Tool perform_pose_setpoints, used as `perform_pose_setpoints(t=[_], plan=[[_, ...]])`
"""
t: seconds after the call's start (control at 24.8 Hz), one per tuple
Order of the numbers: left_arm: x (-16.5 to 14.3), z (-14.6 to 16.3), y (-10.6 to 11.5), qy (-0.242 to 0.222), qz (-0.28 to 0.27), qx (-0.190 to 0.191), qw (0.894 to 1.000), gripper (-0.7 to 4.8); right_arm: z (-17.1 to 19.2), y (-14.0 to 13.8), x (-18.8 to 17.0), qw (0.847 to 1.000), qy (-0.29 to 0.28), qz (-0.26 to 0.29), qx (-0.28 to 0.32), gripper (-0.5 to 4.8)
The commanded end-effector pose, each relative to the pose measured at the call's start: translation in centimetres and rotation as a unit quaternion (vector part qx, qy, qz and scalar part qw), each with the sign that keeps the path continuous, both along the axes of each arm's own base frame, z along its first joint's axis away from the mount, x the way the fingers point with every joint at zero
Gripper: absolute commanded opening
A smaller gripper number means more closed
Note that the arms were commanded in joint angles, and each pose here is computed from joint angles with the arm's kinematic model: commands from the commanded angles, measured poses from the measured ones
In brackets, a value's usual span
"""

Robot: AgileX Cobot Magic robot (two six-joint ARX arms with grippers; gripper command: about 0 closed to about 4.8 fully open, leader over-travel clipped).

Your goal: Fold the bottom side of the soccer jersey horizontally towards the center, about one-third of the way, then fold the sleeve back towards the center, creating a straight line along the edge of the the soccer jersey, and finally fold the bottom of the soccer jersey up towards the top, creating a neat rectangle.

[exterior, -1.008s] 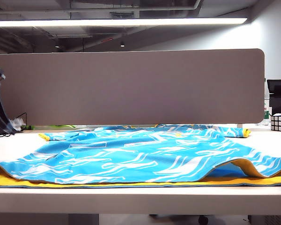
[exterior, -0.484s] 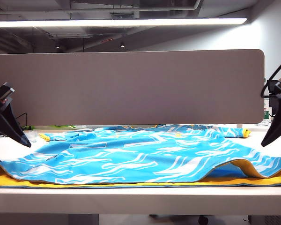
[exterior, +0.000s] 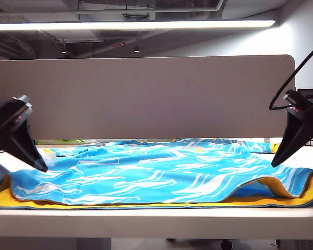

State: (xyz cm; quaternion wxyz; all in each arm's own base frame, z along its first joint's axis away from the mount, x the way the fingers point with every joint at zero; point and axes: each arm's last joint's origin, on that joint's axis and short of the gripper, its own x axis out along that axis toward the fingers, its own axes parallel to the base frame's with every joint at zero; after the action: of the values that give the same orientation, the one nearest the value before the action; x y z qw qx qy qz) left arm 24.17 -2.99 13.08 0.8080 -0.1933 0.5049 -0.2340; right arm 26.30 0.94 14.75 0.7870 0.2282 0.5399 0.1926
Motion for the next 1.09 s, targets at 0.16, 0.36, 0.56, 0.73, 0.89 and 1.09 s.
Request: perform_pose_setpoints(t=[0.16,0.36,0.56,0.73,0.89,1.09], plan=[[-2.3,-2.9,-0.2,0.133,0.014,0.073,0.988,2.06,-0.9,0.0,-0.6,0.998,0.035,-0.017,-0.043,2.52],[-1.8,-2.7,-0.1,0.099,0.007,0.081,0.992,-0.06,-0.8,0.1,-0.4,0.999,0.021,-0.015,-0.042,-0.03],[-2.3,-1.4,-0.1,0.086,0.007,0.08,0.993,-0.06,0.5,0.1,-1.2,0.999,0.016,-0.006,-0.035,-0.03],[-4.0,2.3,0.1,0.048,0.018,0.073,0.996,-0.06,3.4,0.2,-3.2,0.999,-0.001,0.003,-0.039,-0.03],[-7.5,6.2,0.4,0.008,0.042,0.063,0.997,-0.06,7.2,0.3,-6.7,0.999,-0.038,0.002,-0.038,-0.03],[-12.0,9.2,0.7,-0.033,0.074,0.018,0.996,-0.06,9.8,0.5,-11.0,0.998,-0.058,0.005,-0.036,-0.03]])
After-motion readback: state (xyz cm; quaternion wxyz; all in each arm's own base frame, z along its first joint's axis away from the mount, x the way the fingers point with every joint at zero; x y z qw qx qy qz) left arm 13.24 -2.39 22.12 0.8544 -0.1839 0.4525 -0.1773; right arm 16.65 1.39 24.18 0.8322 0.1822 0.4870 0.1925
